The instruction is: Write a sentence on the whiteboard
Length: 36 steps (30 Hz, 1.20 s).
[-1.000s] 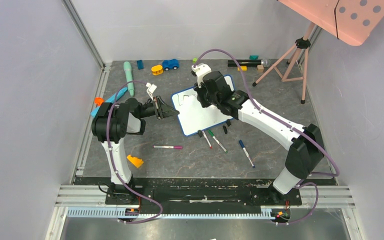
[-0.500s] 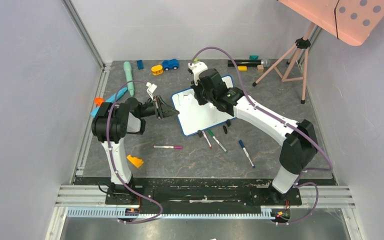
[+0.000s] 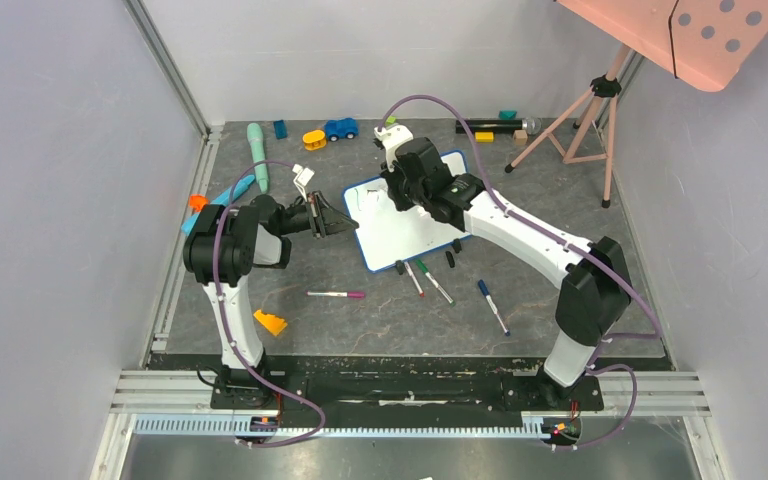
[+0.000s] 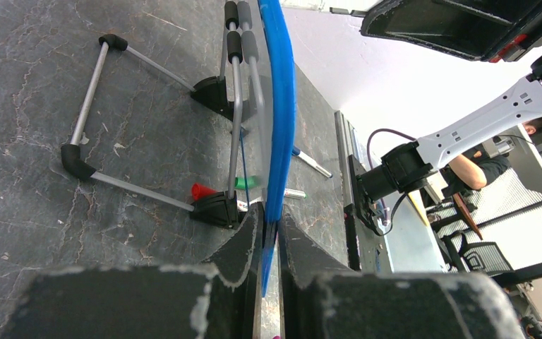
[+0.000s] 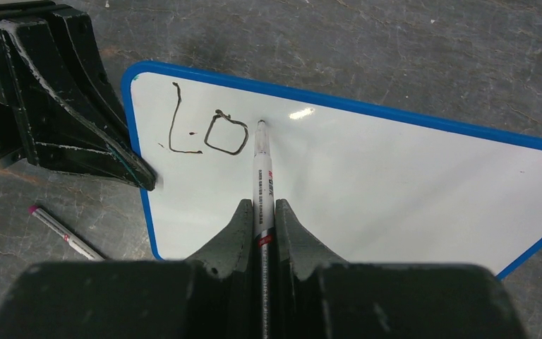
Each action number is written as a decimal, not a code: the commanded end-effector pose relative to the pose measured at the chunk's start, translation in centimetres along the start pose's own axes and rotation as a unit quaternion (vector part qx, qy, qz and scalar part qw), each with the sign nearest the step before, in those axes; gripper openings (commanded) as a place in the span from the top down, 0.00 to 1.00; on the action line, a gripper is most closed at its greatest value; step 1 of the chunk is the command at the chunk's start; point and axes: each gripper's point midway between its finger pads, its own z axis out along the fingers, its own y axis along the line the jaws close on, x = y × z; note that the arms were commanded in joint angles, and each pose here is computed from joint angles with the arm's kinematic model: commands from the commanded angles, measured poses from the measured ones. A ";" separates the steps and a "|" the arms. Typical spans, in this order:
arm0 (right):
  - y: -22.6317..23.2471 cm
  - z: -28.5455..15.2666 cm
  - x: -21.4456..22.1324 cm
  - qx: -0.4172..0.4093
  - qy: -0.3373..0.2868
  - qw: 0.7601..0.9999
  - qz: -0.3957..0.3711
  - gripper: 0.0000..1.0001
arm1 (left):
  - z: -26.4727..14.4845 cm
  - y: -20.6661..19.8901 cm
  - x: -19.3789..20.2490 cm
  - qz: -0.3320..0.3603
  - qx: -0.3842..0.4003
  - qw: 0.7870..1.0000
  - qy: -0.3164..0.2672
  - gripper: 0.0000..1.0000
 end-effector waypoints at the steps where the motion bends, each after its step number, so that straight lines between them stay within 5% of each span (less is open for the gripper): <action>1: 0.1 0.1 -1.6 -0.002 -0.017 1.000 0.006 1.00 | 0.0 -0.9 0.5 0.016 0.024 0.999 0.024 0.98; 36: -1.2 -0.2 1.3 0.032 0.018 0.999 0.005 1.00 | 0.1 -0.9 0.6 0.014 0.024 0.999 0.025 0.98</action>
